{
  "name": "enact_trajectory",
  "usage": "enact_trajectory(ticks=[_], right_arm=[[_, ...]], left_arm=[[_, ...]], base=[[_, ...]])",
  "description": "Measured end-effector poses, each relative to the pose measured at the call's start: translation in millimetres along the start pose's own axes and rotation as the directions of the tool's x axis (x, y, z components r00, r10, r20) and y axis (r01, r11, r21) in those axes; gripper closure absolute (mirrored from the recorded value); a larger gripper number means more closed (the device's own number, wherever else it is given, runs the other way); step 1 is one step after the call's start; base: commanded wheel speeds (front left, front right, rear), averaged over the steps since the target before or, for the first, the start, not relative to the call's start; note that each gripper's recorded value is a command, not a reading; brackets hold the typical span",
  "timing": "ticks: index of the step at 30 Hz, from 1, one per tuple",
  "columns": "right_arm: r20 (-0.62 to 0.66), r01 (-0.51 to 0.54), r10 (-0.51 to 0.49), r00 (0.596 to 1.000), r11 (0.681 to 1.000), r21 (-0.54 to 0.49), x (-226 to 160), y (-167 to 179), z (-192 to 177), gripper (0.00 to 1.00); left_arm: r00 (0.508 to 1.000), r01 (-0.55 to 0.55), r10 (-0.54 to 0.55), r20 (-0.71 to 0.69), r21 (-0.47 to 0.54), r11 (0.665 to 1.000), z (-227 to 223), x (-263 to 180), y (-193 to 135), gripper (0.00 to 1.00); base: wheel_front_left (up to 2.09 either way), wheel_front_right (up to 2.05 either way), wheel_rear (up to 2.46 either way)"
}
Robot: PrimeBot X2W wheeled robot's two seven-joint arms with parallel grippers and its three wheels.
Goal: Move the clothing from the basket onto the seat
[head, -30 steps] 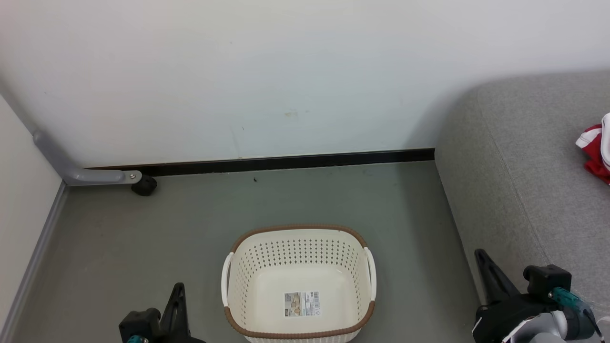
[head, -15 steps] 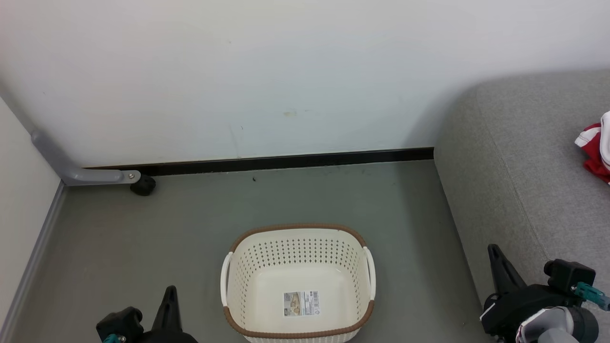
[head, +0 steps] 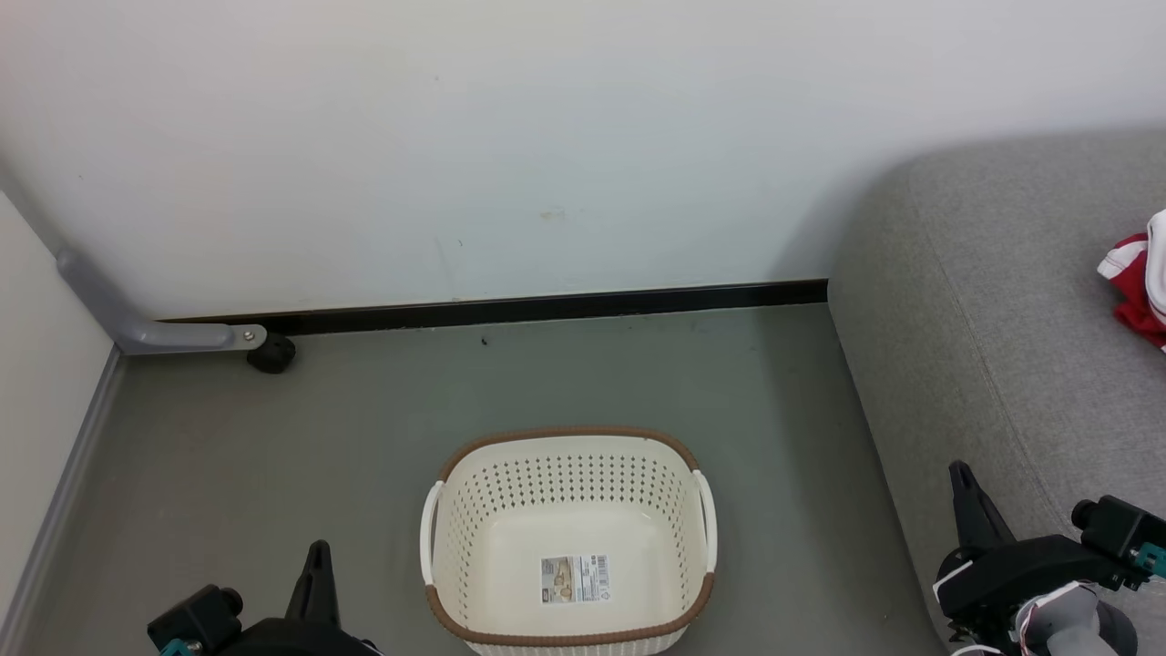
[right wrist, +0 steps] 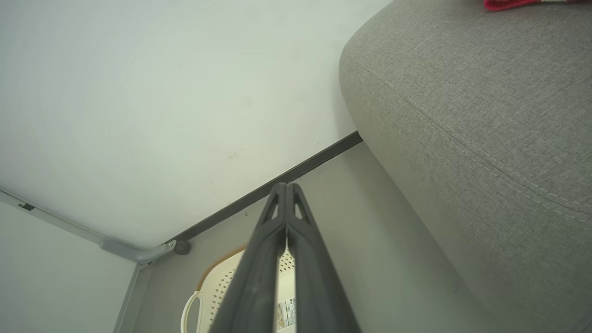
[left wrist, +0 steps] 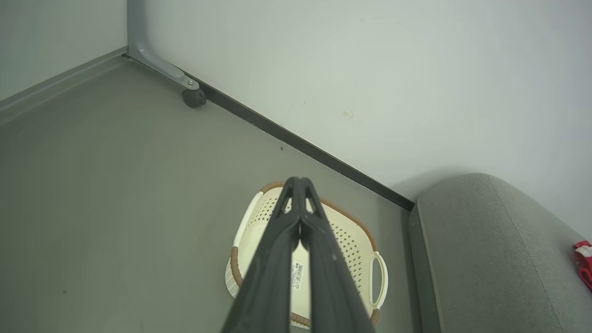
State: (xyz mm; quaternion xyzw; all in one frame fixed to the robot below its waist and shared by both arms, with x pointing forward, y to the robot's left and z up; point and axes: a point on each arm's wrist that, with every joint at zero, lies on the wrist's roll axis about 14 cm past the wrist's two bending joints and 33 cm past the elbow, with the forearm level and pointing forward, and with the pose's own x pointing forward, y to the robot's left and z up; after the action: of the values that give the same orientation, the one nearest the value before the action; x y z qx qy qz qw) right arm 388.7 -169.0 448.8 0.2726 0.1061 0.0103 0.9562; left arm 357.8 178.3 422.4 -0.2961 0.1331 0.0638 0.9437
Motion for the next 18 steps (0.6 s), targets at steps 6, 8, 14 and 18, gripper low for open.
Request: enact_trajectory(ticks=[6,8,14,18], right_arm=[[0.013,0.009,-0.010,1.000,0.996,0.091,0.6,-0.9,5.3,1.00],[0.013,0.012,-0.014,1.000,0.992,0.123,0.6,-1.5,6.1,1.00],[0.023,0.013,-0.018,1.000,0.977,0.213,-0.6,-2.3,9.1,1.00],[0.026,0.019,-0.028,0.999,0.959,0.284,-1.5,-4.8,11.2,1.00]], left_arm=[[1.000,-0.001,0.001,-0.002,-0.091,0.996,2.8,1.2,-0.1,1.00],[1.000,0.001,-0.002,-0.007,-0.117,0.993,3.2,1.5,-0.7,1.00],[1.000,0.011,-0.013,-0.006,-0.197,0.980,6.3,2.5,-3.1,1.00],[1.000,0.017,-0.019,-0.004,-0.264,0.964,9.5,3.3,-3.8,1.00]], base=[[0.00,0.00,0.00],[0.00,0.00,0.00],[0.00,0.00,0.00],[0.00,0.00,0.00]])
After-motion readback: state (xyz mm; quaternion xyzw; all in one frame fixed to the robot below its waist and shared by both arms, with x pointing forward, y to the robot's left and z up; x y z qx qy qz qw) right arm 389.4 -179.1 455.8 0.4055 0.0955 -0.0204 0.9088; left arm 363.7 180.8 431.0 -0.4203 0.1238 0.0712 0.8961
